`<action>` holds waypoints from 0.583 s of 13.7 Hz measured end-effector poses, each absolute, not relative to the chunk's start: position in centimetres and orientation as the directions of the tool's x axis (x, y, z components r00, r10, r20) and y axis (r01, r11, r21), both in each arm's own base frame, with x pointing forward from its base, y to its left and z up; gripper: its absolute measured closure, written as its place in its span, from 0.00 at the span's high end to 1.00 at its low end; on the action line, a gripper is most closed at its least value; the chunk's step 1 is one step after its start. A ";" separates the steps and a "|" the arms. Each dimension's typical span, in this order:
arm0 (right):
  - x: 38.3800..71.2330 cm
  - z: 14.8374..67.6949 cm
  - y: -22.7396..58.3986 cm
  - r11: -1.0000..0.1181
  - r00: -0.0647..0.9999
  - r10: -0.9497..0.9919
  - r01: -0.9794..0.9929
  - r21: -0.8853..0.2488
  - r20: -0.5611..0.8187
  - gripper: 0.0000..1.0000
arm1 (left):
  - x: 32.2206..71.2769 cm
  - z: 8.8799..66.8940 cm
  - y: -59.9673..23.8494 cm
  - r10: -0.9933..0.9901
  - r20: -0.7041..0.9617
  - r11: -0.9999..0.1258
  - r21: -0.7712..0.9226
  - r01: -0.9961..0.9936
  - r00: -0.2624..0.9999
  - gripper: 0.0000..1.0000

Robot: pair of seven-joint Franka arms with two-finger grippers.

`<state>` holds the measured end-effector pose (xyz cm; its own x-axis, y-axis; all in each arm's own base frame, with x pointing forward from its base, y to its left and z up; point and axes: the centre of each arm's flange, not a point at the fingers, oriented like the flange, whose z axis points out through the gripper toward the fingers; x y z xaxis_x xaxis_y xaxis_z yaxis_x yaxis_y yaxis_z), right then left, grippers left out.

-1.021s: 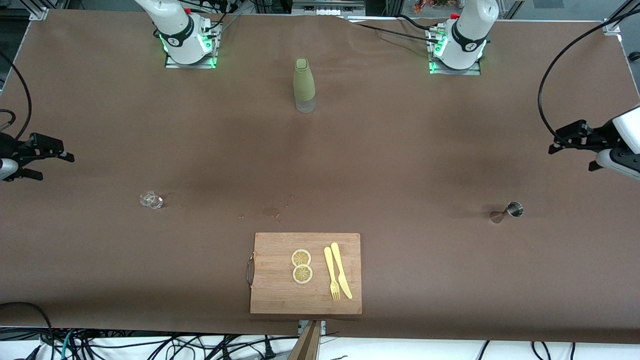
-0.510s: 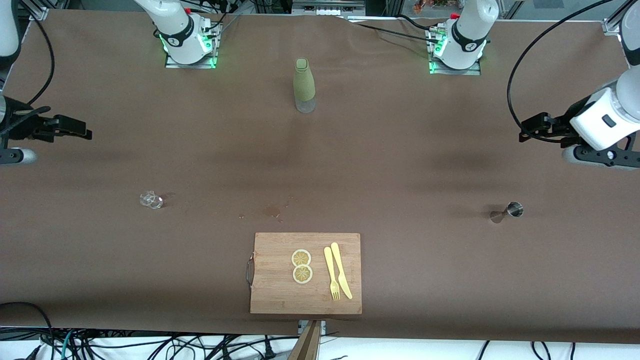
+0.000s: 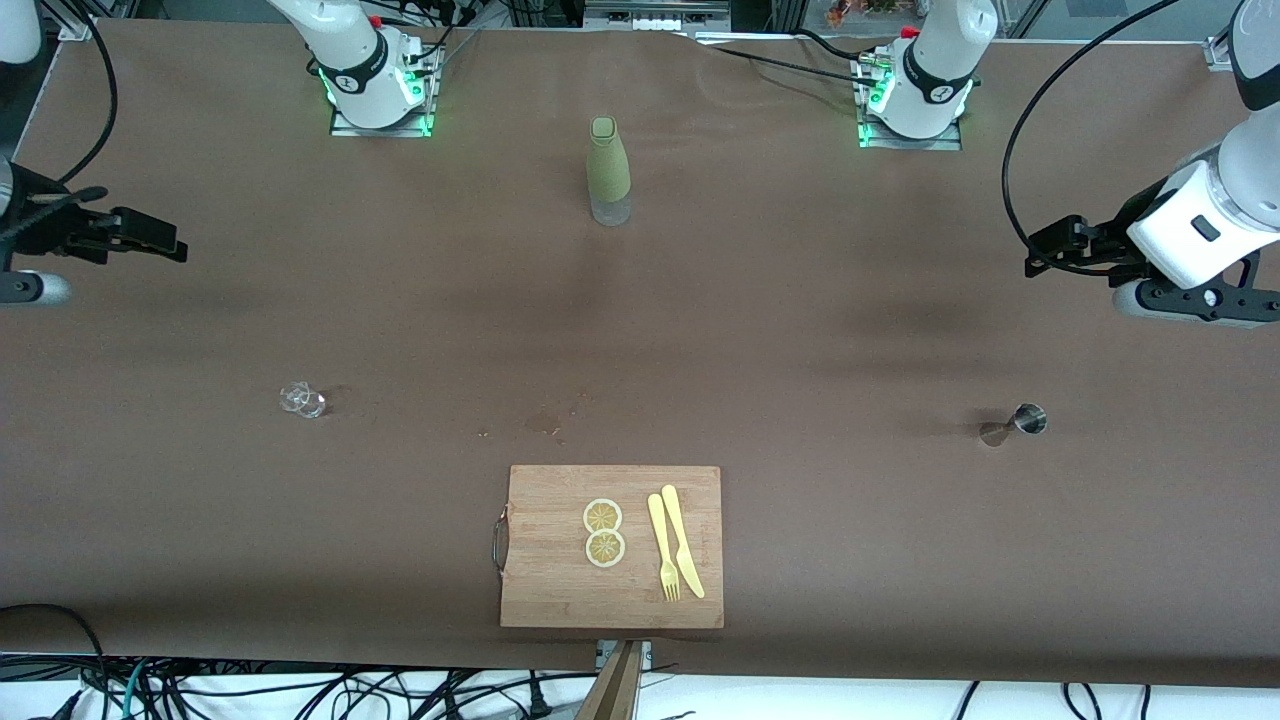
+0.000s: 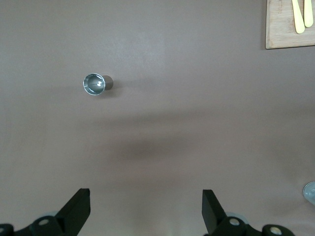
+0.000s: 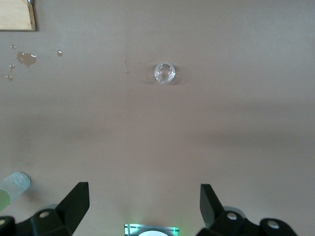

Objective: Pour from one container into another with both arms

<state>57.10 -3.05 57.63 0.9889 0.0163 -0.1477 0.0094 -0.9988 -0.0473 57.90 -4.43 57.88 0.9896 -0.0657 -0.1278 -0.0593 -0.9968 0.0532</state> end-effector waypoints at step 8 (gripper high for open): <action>56.5 59.5 -2.4 -0.999 0.993 0.035 0.037 0.018 -0.111 1.00 | 57.7 58.0 -4.5 -0.050 -0.137 -0.998 0.053 -0.043 0.989 1.00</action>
